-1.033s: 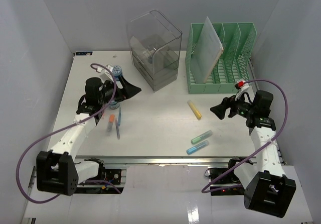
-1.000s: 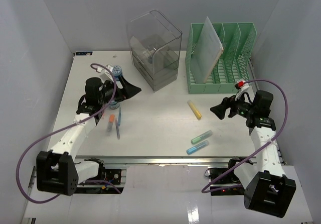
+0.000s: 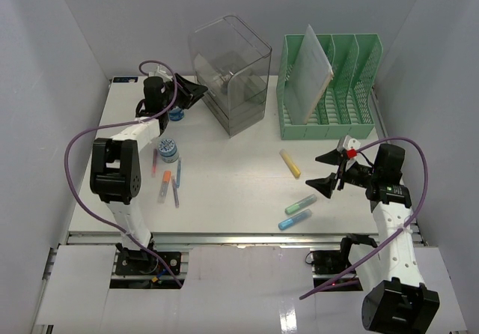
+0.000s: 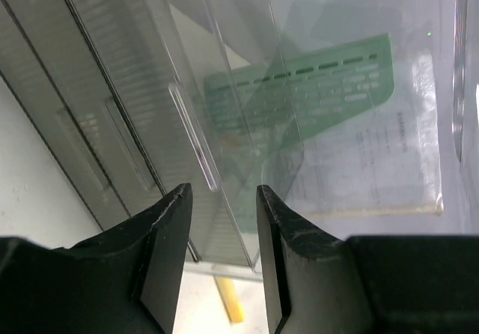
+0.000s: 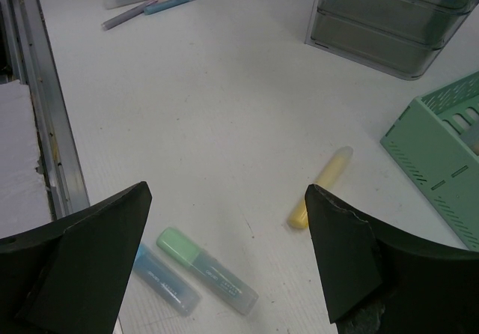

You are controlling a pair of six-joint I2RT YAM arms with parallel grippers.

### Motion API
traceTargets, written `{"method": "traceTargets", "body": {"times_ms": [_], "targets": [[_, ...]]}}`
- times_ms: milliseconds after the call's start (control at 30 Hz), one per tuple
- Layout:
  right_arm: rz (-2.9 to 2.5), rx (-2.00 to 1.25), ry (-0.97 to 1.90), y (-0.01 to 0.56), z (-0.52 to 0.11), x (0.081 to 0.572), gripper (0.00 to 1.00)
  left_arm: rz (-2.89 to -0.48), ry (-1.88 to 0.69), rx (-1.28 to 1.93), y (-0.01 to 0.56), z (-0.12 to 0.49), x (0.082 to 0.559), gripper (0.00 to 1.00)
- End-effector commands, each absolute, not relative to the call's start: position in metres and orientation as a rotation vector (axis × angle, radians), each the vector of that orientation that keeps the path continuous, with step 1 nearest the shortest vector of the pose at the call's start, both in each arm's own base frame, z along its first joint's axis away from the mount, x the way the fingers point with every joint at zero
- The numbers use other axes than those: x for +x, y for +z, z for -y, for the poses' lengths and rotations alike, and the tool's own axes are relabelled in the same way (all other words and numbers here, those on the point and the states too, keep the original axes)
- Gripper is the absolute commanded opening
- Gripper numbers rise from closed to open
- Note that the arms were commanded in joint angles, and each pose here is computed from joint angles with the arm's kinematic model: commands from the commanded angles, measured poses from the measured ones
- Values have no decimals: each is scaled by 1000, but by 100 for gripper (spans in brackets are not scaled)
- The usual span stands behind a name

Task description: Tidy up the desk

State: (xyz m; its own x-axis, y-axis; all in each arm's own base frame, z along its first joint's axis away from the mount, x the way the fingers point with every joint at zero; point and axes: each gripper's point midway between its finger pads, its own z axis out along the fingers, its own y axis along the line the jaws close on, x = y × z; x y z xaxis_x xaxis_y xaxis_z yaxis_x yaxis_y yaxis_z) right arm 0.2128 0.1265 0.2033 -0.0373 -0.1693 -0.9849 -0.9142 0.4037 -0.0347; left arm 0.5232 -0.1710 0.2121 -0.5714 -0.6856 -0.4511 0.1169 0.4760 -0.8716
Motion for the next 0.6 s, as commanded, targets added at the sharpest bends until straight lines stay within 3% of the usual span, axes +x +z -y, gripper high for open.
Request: {"method": "traceTargets", "body": {"times_ms": [0, 567], "targets": [[-1484, -1029, 811, 203, -128, 213, 90, -1809, -1263, -443, 228, 167, 544, 48], [-1509, -1020, 819, 198, -126, 218, 90, -1813, -1380, -390, 211, 179, 562, 40]]}}
